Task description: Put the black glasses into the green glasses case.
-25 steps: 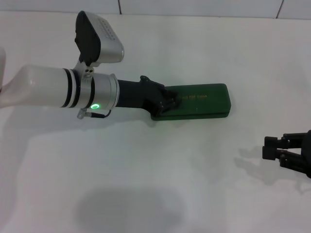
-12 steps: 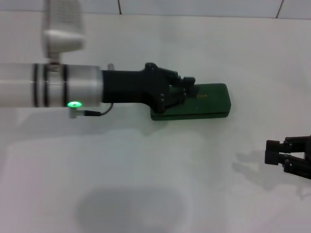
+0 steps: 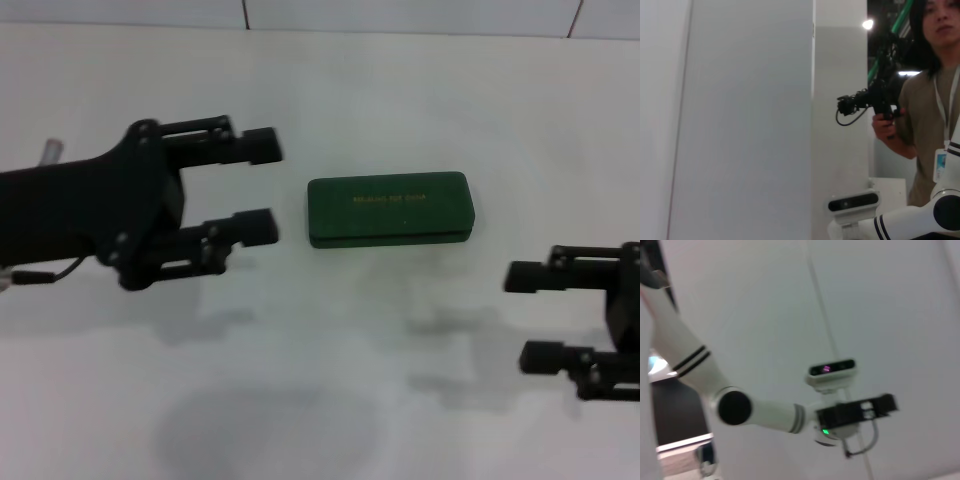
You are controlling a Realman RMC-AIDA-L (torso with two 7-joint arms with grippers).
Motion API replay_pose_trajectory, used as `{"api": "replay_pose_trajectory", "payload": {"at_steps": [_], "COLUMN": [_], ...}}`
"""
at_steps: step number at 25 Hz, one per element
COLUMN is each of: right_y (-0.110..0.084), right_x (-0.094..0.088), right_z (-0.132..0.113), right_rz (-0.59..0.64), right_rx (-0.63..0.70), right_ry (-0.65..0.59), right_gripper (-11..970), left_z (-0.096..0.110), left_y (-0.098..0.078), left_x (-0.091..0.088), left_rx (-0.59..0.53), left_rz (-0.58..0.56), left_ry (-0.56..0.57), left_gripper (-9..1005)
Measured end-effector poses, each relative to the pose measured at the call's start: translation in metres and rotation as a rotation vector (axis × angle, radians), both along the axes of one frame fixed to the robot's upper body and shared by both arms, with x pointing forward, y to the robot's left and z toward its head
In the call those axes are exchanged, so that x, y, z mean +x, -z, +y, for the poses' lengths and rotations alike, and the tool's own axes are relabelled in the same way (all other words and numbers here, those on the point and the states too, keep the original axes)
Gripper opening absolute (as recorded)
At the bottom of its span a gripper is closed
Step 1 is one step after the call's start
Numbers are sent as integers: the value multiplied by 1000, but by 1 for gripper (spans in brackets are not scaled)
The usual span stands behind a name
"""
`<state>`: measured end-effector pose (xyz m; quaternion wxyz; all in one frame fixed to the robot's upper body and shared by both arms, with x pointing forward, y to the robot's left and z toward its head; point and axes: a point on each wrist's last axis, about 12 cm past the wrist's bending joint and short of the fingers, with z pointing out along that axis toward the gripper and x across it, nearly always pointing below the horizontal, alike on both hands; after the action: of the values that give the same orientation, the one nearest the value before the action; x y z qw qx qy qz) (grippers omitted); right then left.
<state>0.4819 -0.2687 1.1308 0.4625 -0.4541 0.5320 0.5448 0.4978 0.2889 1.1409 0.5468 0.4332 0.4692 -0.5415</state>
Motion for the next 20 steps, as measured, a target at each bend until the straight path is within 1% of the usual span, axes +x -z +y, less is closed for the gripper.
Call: {"api": "replay_pose_trajectory", "payload": {"at_steps": [2, 7, 12, 17, 20], "right_y": [-4, -7, -8, -8, -10], "right_x": [3, 18, 27, 31, 32], "right_z": [12, 34, 48, 56, 58], "right_rz": [-28, -74, -94, -106, -112], "right_rx": [0, -19, -32, -34, -23], "right_ry": [-32, -21, -25, -19, -20], "right_gripper": [472, 566, 708, 806, 804], "left_z": [6, 10, 10, 11, 11], "left_y": [4, 14, 18, 19, 20], "left_x": [-4, -12, -14, -15, -15], "left_rx": [12, 63, 86, 110, 115], "left_rz": [-3, 8, 6, 8, 10], "left_ry": [-9, -4, 3, 11, 7], "left_gripper": [573, 619, 618, 618, 619]}}
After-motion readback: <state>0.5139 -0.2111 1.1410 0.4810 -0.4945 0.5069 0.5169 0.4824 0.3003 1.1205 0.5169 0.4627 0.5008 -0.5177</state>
